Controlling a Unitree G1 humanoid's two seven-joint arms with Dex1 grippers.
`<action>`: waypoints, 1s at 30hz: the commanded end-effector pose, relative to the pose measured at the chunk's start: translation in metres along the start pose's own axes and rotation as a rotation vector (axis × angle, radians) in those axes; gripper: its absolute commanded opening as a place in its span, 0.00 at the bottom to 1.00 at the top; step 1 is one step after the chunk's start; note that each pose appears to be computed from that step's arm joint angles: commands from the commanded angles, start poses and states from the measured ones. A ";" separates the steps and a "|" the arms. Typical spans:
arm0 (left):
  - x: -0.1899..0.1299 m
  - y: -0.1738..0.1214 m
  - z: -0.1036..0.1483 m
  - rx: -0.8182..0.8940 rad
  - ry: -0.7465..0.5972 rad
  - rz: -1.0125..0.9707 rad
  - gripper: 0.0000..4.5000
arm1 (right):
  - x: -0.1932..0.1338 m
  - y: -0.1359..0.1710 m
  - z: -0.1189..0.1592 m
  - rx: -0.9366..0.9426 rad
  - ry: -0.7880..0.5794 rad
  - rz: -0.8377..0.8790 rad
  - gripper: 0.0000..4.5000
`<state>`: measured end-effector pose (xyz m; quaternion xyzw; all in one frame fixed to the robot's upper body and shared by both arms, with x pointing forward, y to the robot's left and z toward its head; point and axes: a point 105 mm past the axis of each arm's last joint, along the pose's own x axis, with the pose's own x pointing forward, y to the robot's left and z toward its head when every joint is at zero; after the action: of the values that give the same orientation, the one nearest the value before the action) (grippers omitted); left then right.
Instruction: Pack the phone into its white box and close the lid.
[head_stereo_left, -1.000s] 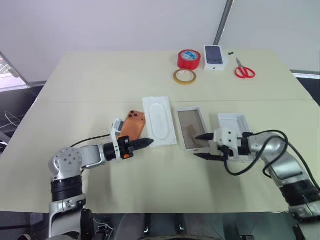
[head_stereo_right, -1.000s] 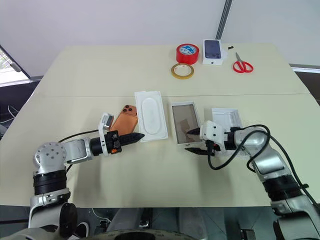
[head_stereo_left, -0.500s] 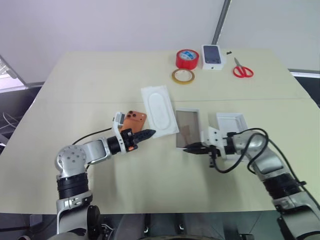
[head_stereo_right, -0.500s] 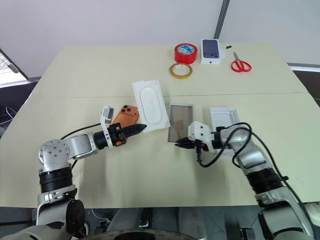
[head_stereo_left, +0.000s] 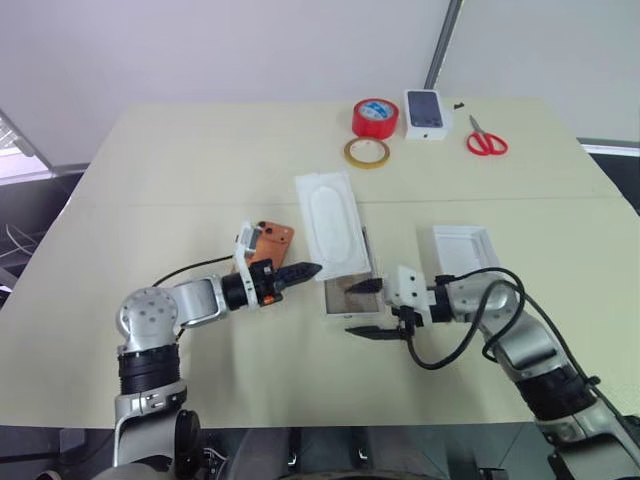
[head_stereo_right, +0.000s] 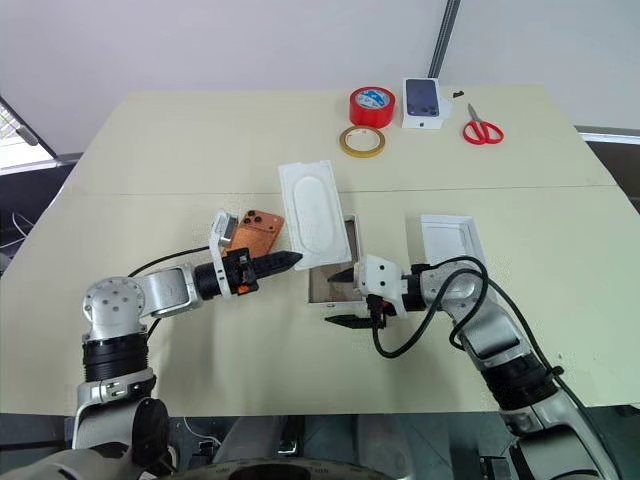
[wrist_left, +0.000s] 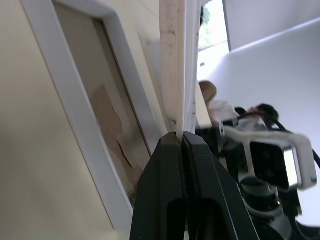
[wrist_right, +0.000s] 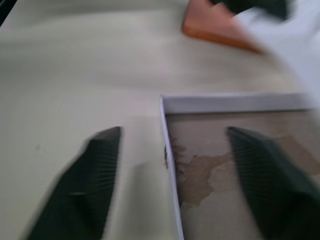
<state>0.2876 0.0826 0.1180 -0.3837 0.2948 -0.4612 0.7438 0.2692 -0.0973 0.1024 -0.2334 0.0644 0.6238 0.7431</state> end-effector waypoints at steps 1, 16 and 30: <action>-0.005 -0.008 -0.006 0.020 0.019 -0.036 0.00 | -0.039 -0.004 0.002 -0.007 0.041 -0.076 0.76; 0.012 0.002 -0.019 0.033 0.090 -0.029 0.07 | -0.084 -0.049 -0.018 -0.101 0.143 -0.368 0.77; 0.007 -0.007 -0.001 0.189 0.050 -0.009 0.76 | -0.045 -0.063 0.032 -0.014 -0.130 -0.350 0.65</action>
<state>0.2849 0.0695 0.1072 -0.3166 0.3038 -0.4888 0.7541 0.3189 -0.1415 0.1536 -0.2149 -0.0091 0.4819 0.8494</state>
